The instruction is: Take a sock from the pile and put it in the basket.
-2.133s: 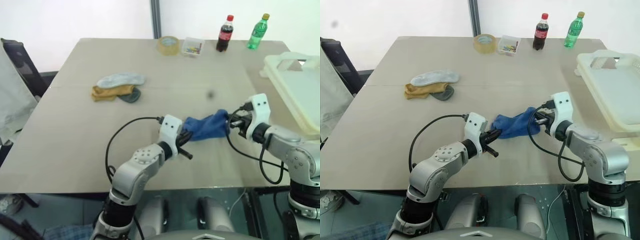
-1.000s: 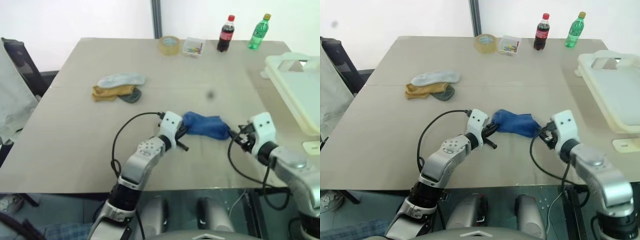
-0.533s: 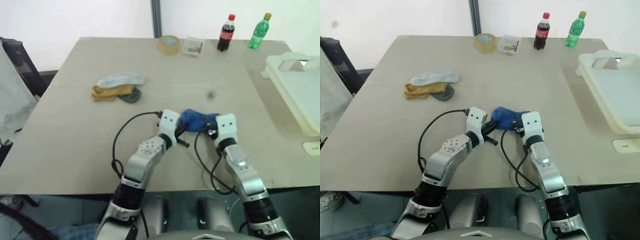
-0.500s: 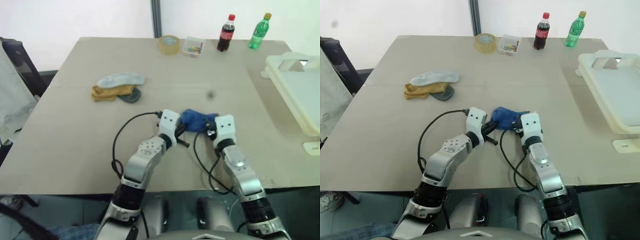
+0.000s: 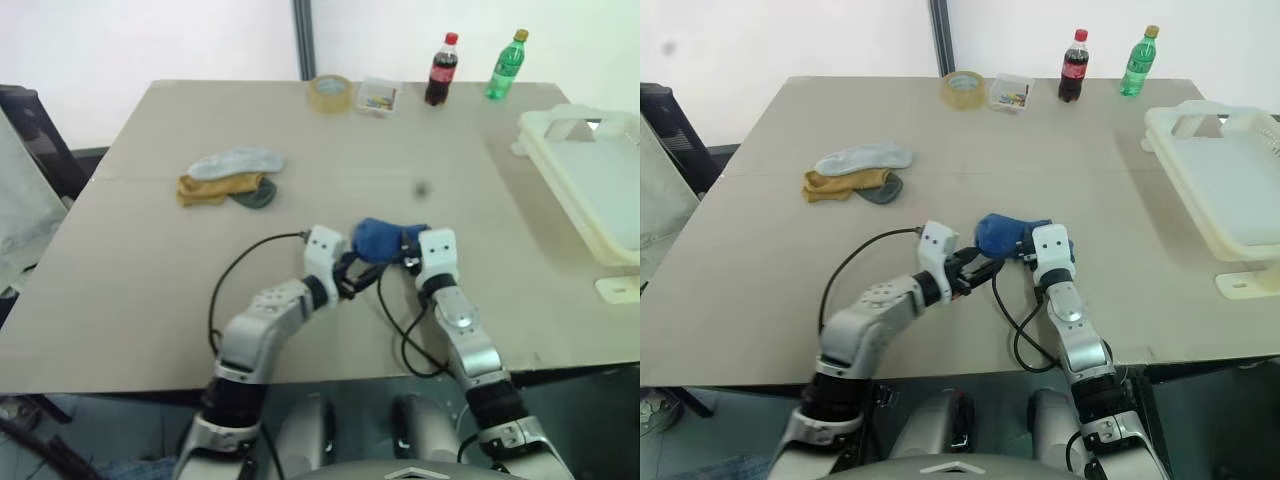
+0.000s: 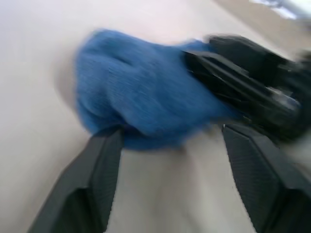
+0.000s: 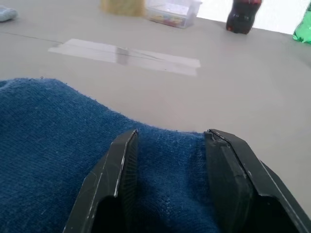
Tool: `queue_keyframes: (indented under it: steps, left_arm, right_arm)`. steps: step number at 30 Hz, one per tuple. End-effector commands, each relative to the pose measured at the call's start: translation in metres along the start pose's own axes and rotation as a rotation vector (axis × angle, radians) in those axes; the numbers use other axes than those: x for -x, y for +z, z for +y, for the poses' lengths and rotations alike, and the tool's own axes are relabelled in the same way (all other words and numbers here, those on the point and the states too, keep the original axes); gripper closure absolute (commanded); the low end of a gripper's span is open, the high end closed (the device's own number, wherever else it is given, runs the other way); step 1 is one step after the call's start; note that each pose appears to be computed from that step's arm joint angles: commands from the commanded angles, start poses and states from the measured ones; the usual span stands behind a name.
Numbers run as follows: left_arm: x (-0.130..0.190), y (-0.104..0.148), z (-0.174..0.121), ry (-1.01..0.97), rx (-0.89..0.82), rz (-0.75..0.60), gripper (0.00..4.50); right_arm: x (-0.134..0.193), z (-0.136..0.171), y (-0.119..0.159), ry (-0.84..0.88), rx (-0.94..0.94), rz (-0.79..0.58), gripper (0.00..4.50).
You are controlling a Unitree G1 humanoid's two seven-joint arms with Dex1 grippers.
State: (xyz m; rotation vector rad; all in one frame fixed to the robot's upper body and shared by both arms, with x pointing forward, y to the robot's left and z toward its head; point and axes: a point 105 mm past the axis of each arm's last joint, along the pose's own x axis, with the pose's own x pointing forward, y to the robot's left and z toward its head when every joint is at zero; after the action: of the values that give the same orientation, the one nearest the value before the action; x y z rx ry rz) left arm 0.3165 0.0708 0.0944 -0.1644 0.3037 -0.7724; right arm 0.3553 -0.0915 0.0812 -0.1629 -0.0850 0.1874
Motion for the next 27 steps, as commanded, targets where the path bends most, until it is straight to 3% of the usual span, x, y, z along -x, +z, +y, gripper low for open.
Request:
queue_keyframes:
  steps: [1, 6, 12, 16, 21, 23, 27]
  left_arm:
    - [0.003, 0.028, 0.015, -0.021, 0.152, -0.105, 1.29]
    - [-0.015, 0.013, 0.051, 0.107, 0.261, 0.022, 1.29]
    - [-0.040, -0.003, 0.041, -0.010, 0.476, 0.194, 1.29]
    - [-0.049, 0.001, 0.023, -0.169, 0.684, 0.250, 1.29]
    - [-0.052, -0.002, 0.010, -0.275, 0.785, 0.315, 1.29]
    - [-0.054, 0.001, 0.004, -0.316, 0.814, 0.318, 1.29]
    - [-0.054, 0.040, 0.004, -0.424, 0.920, 0.157, 1.29]
  right_arm:
    - [0.002, -0.002, -0.014, 0.017, 0.038, 0.042, 2.30]
    - [0.001, 0.002, -0.013, 0.036, 0.062, 0.033, 2.30]
    - [-0.001, 0.004, -0.010, 0.048, 0.077, 0.024, 2.30]
    - [-0.003, 0.005, -0.009, 0.054, 0.085, 0.018, 2.30]
    - [-0.004, 0.004, -0.008, 0.056, 0.099, 0.012, 2.30]
    - [-0.004, 0.004, -0.008, 0.059, 0.111, 0.007, 2.30]
    - [-0.005, 0.002, -0.009, 0.057, 0.126, 0.005, 2.30]
